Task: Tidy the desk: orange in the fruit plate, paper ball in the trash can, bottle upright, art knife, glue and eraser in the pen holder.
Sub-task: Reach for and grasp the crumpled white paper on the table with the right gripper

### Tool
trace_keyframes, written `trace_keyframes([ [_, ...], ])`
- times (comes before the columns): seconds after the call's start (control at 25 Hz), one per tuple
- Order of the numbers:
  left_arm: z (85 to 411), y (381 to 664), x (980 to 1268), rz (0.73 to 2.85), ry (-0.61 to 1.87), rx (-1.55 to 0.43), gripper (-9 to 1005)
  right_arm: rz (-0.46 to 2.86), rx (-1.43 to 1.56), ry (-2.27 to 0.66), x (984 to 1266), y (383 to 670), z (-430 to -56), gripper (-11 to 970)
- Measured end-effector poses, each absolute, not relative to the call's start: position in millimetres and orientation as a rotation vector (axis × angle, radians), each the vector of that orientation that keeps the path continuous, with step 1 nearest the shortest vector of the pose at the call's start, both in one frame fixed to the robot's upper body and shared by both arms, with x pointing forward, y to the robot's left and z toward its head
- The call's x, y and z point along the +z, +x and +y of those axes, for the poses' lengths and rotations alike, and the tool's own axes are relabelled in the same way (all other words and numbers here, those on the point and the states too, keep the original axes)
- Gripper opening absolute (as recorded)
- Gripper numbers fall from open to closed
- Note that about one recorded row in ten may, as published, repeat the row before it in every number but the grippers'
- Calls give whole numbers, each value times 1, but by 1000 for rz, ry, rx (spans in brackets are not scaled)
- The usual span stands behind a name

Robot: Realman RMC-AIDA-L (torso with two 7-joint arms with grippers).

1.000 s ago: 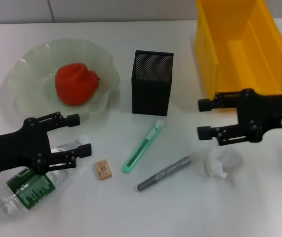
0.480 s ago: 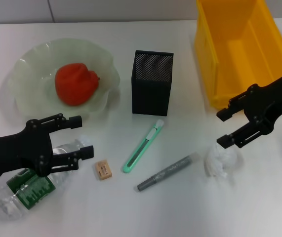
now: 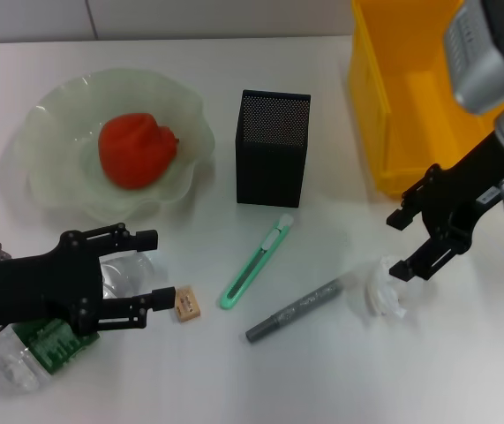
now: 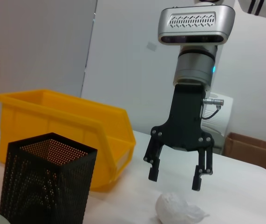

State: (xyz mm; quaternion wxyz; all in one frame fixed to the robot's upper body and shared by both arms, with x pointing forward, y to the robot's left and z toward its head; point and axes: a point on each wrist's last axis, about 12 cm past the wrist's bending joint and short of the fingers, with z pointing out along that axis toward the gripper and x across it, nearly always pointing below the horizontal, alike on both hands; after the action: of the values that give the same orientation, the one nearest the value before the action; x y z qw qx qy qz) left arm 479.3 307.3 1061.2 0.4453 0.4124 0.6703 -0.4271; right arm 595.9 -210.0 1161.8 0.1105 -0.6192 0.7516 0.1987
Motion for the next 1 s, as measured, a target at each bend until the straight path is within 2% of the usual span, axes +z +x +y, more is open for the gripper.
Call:
trace_keyframes([
  [0.48, 305, 480, 1061, 1663, 1029, -1064, 813, 2256, 441, -1911, 1138, 593, -196, 769],
  [0.96, 305, 480, 1061, 1661, 1015, -1066, 813, 2250, 445, -1934, 1131, 591, -194, 766],
  [1.0, 305, 480, 1061, 1661, 1015, -1066, 813, 2251, 443, -1934, 1130, 591, -193, 744],
])
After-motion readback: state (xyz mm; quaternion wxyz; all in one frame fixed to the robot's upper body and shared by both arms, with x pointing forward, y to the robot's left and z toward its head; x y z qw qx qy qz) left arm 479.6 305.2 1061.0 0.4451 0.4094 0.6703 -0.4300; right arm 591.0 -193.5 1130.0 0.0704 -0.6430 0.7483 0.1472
